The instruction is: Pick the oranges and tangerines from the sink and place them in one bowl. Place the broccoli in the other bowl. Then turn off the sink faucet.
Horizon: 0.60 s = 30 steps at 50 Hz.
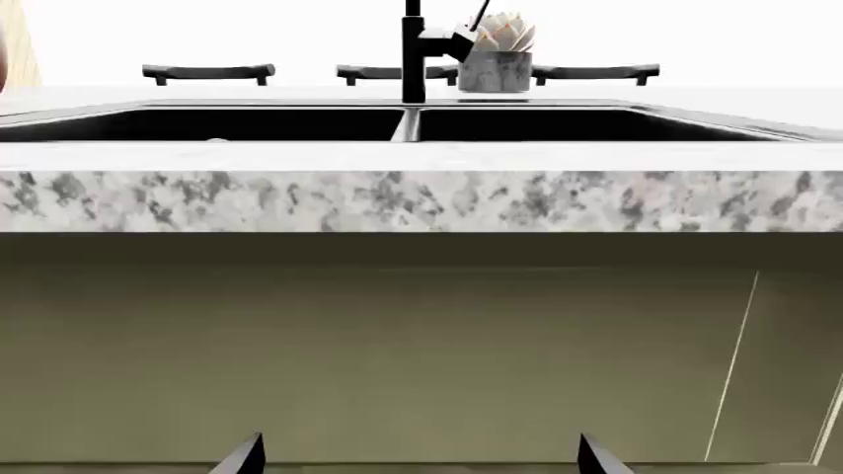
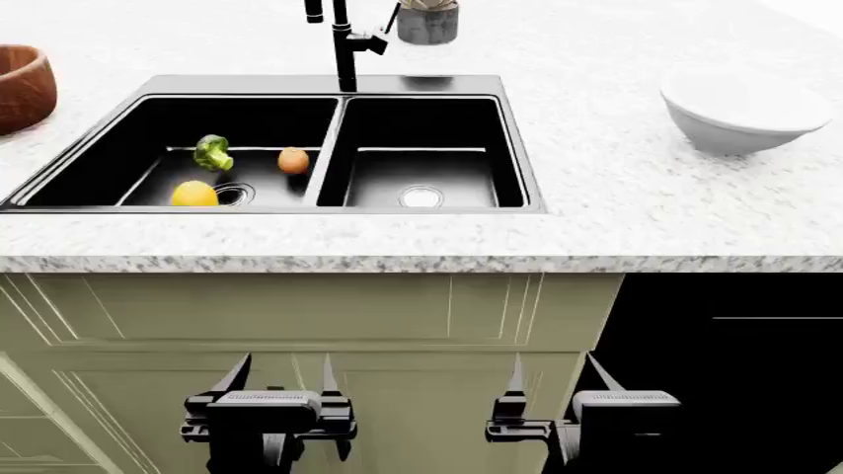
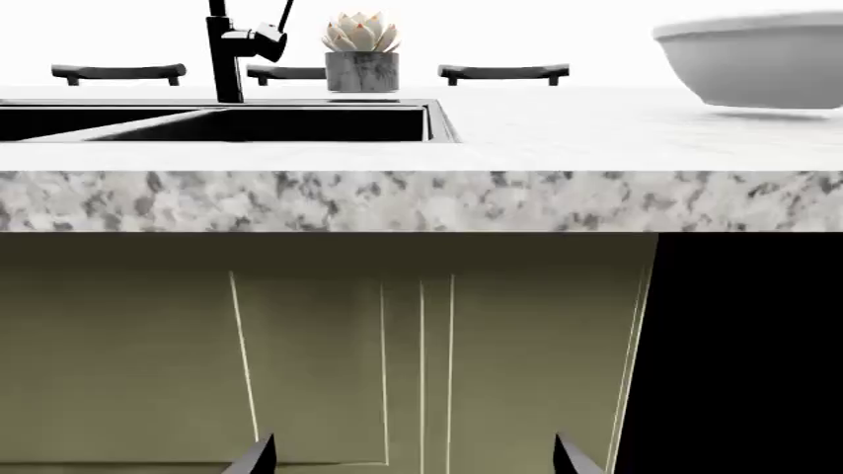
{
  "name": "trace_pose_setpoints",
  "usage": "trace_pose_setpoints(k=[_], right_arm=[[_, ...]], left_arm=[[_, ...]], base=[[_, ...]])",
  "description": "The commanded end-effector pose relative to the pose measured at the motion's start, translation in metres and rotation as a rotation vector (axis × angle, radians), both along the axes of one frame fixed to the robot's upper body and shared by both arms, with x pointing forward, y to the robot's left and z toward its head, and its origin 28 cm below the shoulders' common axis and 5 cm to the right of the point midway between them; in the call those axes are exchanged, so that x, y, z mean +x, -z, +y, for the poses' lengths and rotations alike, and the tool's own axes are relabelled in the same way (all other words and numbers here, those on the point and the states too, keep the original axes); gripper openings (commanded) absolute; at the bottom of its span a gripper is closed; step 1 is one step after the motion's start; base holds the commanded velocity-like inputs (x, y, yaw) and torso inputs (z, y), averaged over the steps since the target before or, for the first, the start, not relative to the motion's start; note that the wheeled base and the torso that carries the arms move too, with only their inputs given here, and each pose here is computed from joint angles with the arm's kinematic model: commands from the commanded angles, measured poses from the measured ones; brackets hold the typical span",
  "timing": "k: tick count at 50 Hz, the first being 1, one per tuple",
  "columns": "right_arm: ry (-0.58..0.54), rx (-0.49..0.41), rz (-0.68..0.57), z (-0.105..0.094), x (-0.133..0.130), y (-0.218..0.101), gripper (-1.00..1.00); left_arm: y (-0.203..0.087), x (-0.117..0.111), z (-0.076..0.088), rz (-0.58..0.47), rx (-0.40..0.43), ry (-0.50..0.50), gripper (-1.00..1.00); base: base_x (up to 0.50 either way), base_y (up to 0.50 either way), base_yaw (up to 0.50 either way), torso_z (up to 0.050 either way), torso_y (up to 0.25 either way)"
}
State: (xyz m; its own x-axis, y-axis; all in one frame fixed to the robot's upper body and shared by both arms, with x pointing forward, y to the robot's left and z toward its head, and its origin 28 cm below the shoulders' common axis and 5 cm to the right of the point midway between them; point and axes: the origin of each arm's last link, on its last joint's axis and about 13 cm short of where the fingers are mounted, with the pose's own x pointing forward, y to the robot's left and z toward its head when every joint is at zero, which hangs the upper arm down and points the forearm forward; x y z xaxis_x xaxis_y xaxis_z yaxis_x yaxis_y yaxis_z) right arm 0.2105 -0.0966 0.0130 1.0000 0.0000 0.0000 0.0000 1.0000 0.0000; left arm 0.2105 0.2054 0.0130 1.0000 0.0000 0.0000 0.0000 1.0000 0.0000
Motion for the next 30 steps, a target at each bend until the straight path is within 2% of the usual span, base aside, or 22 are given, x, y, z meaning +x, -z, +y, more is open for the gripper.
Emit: trace_pose_setpoints(k=[1,5,12,26,30], right_arm=[[-0.009,-0.04,-0.027,0.0008,0.0004,-0.0025,1.0],[-0.017,-0.073,-0.045,0.0023,-0.0015,-0.0052,1.0],[-0.017,-0.074,-0.053,0.0019,-0.0018,-0.0053,1.0],[-0.015,-0.079,-0.048,0.0016,-0.0018,-0.0057,1.0],[-0.013,-0.069,-0.059,0.0014,-0.0023,-0.0063,1.0]], left_arm=[[-0.0001,-0.0003,-0.0004,0.003,0.004,0.006,1.0],[0.0004,-0.0007,0.0003,0.006,-0.004,0.009,1.0],[0.002,-0.0006,0.0008,0.022,0.018,0.01,1.0],[0.0002,0.0,-0.0001,0.013,-0.001,0.004,1.0],[0.0004,0.0,-0.0003,0.013,0.001,0.005,1.0]], base=[[0.0,0.0,0.0,0.0,0.0],[0.0,0.0,0.0,0.0,0.0],[0.0,0.0,0.0,0.0,0.0],[0.0,0.0,0.0,0.0,0.0],[0.0,0.41,0.0,0.0,0.0]])
